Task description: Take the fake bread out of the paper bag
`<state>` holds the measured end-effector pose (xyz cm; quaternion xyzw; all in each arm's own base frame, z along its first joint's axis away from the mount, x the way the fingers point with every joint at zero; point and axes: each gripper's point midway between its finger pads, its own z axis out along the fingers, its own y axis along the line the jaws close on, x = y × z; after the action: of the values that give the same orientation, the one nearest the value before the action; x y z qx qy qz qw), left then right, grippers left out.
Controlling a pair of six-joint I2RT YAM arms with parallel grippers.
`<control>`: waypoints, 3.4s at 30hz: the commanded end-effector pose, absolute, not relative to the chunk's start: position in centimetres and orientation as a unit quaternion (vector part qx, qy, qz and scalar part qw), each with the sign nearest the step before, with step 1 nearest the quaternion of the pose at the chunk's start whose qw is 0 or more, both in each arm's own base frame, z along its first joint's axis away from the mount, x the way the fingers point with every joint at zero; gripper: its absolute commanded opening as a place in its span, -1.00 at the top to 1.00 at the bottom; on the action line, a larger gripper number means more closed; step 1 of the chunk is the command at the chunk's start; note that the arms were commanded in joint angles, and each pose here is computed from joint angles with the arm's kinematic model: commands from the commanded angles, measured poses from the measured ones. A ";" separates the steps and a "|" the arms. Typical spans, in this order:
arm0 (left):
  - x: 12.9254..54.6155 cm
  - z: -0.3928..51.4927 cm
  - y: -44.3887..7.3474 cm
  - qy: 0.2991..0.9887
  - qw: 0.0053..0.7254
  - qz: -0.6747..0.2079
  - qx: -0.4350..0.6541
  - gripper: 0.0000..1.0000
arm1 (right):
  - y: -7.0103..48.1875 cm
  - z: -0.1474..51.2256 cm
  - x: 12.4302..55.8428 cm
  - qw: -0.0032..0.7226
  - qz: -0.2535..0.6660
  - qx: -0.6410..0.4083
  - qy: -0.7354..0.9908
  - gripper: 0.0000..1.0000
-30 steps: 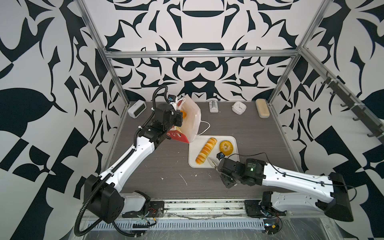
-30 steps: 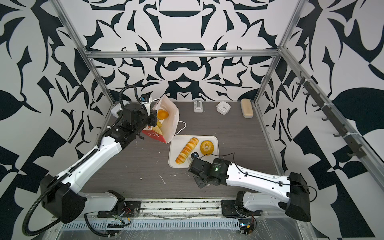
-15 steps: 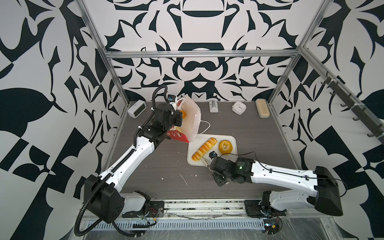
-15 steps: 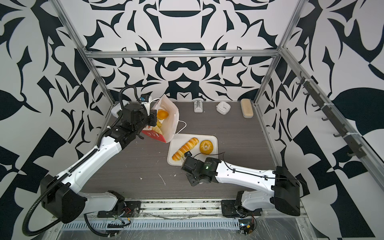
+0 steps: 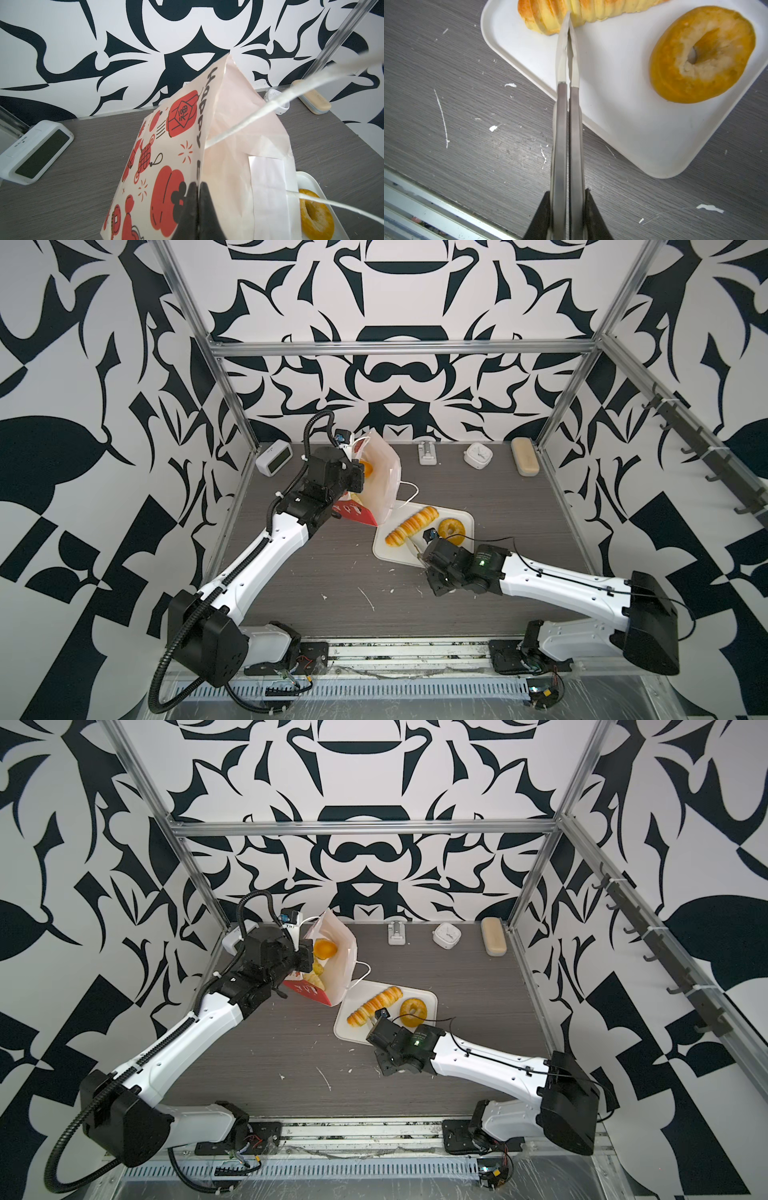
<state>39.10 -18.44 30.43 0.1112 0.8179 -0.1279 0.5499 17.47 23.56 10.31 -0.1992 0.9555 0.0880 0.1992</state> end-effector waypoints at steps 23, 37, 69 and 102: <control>38.1 32.4 -17.5 0.803 0.572 -0.129 0.106 1.00 | 26.4 13.2 24.5 0.274 0.133 -0.145 0.941 0.85; 38.3 32.2 -17.5 0.803 0.572 -0.129 0.104 1.00 | 26.2 13.3 26.0 0.282 0.144 -0.121 0.941 0.81; 38.5 32.0 -17.5 0.806 0.570 -0.124 0.104 1.00 | 27.0 15.2 20.1 0.265 0.194 -0.158 0.931 0.79; 43.6 30.7 -21.9 0.821 0.529 -0.095 0.193 1.00 | 23.6 32.0 20.5 0.446 0.247 -0.172 0.843 0.78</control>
<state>42.15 -23.35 29.38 0.1784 0.8255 -0.1307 0.5193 19.21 22.64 27.25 -0.1762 0.8817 0.2179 0.3796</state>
